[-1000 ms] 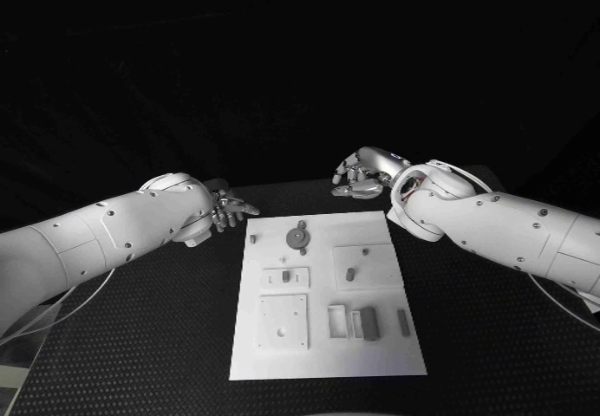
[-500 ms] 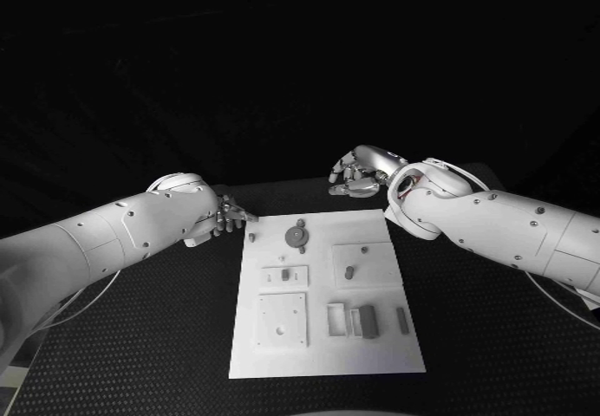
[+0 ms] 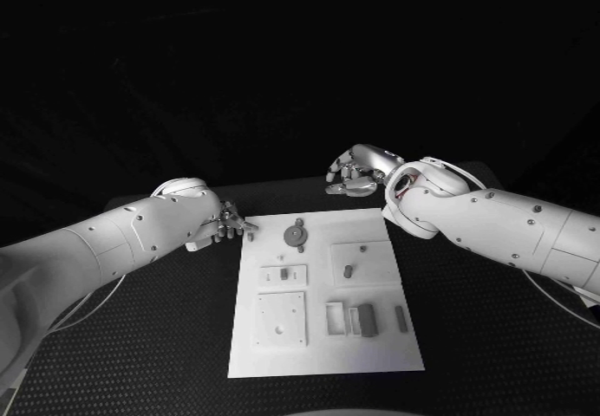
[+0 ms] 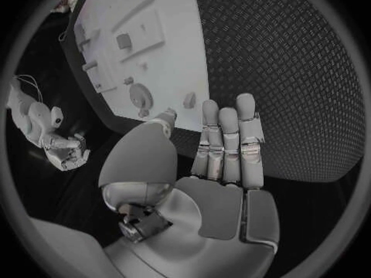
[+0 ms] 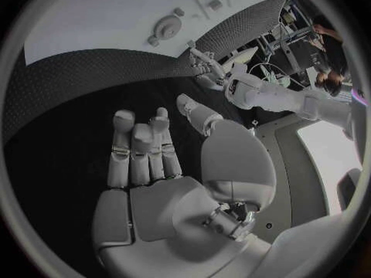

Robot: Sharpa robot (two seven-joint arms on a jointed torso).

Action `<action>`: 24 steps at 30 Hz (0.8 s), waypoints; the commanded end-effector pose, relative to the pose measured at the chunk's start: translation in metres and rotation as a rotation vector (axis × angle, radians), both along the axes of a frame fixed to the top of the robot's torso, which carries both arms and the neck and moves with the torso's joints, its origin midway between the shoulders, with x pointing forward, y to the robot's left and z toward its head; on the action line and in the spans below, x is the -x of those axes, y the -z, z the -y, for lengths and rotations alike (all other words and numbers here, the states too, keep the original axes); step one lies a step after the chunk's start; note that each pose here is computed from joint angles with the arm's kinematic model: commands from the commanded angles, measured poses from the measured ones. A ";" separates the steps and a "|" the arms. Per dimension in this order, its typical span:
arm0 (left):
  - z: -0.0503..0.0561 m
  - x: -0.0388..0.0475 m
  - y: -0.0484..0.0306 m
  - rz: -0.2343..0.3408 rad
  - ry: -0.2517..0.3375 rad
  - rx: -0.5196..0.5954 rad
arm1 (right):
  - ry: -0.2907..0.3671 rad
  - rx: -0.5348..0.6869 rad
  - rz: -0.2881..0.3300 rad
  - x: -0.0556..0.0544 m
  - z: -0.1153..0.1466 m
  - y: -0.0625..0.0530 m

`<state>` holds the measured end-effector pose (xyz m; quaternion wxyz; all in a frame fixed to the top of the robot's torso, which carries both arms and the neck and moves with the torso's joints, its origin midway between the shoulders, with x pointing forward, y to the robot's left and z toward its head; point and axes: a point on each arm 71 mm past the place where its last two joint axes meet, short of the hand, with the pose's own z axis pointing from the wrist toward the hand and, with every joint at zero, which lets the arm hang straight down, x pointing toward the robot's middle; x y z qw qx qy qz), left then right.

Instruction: Assemble the parts on the task board

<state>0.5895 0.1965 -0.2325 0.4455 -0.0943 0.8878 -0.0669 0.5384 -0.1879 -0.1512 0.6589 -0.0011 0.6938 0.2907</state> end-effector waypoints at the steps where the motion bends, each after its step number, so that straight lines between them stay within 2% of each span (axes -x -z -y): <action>1: 0.003 0.0023 0.0059 -0.025 0.024 0.014 | -0.011 0.000 0.004 0.001 -0.002 -0.001; 24: 0.008 0.0020 0.0066 -0.025 0.033 0.044 | -0.010 0.001 0.003 0.001 -0.002 -0.001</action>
